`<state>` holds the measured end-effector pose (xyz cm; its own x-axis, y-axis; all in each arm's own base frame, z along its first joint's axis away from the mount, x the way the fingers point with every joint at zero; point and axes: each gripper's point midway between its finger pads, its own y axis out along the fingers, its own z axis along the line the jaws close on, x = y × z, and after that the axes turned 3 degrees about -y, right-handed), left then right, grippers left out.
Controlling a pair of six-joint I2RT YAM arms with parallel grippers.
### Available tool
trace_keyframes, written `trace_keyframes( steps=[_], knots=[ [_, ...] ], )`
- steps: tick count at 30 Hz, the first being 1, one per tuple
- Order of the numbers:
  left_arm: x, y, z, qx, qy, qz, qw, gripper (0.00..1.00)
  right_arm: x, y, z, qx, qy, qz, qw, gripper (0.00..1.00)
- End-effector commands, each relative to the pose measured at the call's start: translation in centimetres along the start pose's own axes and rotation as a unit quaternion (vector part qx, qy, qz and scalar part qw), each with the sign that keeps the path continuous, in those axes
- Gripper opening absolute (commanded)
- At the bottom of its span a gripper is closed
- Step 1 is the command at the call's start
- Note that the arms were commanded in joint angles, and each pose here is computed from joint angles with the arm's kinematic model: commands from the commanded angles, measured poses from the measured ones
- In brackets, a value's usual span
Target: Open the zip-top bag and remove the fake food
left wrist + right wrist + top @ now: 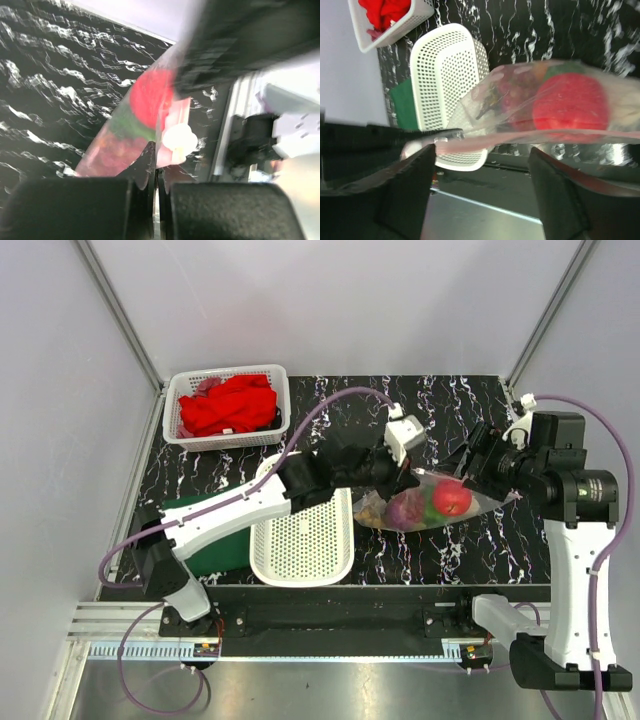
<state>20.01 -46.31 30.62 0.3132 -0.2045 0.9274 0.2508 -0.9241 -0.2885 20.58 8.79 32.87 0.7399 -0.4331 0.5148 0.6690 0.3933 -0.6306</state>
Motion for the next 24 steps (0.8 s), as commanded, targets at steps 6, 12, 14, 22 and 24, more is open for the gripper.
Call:
trace_keyframes(
  steps=[6, 12, 14, 22, 24],
  knots=[
    [3.4, -1.3, -2.6, -0.132, -0.215, 0.033, 0.967, 0.0, 1.6, -2.3, 3.4, 0.104, -0.273, -0.083, 0.953, 0.88],
    [4.2, -2.1, -1.8, -0.163, -0.223, 0.038, 0.96, 0.0, 1.9, -0.9, 5.9, 0.202, -0.349, -0.112, 0.908, 0.76],
    [4.3, -2.2, -1.7, -0.166, -0.224, 0.038, 0.96, 0.0, 2.0, -0.2, 6.2, 0.215, -0.353, -0.105, 0.905, 0.69],
    [4.2, -2.0, -1.9, -0.18, -0.242, 0.049, 0.952, 0.0, 0.6, 1.6, 7.6, 0.285, -0.385, -0.065, 0.875, 0.52],
    [4.4, -2.1, -2.2, -0.188, -0.24, 0.046, 0.951, 0.0, 0.4, 1.8, 7.8, 0.291, -0.39, -0.058, 0.872, 0.52]
  ],
)
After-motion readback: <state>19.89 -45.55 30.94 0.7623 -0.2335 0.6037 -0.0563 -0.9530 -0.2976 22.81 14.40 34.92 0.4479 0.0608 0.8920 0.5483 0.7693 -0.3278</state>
